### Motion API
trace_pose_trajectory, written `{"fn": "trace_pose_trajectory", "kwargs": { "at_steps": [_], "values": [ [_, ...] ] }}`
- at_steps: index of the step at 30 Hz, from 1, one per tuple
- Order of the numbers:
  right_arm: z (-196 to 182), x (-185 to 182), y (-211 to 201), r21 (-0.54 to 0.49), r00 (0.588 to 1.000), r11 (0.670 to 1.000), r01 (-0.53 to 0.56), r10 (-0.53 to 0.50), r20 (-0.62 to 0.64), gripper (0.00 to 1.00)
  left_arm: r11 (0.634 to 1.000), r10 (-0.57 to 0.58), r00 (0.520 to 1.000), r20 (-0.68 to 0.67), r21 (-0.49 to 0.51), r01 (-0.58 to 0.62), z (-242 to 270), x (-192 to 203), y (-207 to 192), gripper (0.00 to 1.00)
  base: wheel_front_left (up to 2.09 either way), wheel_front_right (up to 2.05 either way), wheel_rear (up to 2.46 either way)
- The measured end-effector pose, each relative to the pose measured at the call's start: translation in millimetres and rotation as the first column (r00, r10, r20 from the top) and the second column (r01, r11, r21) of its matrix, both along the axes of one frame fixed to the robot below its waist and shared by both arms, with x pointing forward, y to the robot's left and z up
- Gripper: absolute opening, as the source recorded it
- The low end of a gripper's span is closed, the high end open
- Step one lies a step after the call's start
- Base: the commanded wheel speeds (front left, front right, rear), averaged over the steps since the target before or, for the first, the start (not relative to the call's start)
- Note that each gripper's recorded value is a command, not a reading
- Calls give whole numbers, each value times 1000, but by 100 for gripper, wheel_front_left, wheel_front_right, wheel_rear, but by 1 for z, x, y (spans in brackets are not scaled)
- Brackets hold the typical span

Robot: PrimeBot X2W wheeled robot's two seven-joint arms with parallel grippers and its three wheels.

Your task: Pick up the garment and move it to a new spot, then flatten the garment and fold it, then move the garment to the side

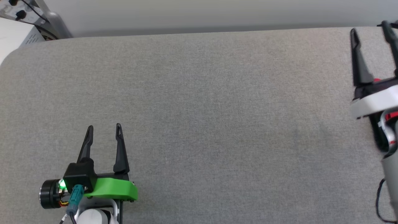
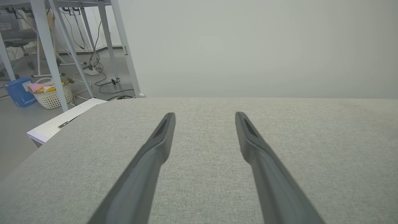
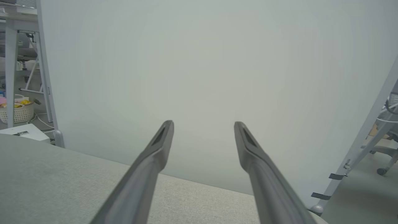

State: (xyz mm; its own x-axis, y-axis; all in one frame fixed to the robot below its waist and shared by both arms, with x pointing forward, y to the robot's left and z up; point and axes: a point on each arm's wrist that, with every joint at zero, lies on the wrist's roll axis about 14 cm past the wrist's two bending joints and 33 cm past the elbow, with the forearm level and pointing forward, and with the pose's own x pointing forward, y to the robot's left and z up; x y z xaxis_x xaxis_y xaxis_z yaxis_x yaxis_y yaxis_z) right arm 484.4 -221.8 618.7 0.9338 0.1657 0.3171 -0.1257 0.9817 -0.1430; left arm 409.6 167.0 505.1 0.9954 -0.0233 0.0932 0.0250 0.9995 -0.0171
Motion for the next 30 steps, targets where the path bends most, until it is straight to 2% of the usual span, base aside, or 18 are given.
{"fn": "trace_pose_trajectory", "kwargs": {
  "at_steps": [4,10,16,22,30],
  "values": [
    [-20,-24,32,73,998,996,-50,52,-26,100,1000,22,1000,9,-8,-21,5,-9,6,100,0,0,0],
    [-55,-56,50,163,991,985,-53,72,-111,100,999,46,999,10,-14,-46,8,-23,12,100,0,0,0],
    [-79,-87,53,205,983,978,-28,64,-173,100,998,49,999,6,-36,-49,8,-35,13,100,0,0,0],
    [-88,-113,43,248,980,968,30,20,-196,100,997,43,999,4,-57,-42,8,-46,11,100,0,0,0],
    [-90,-131,35,257,980,964,61,-9,-201,100,998,21,1000,-4,-67,-21,5,-55,5,100,0,0,0]
  ]
}}
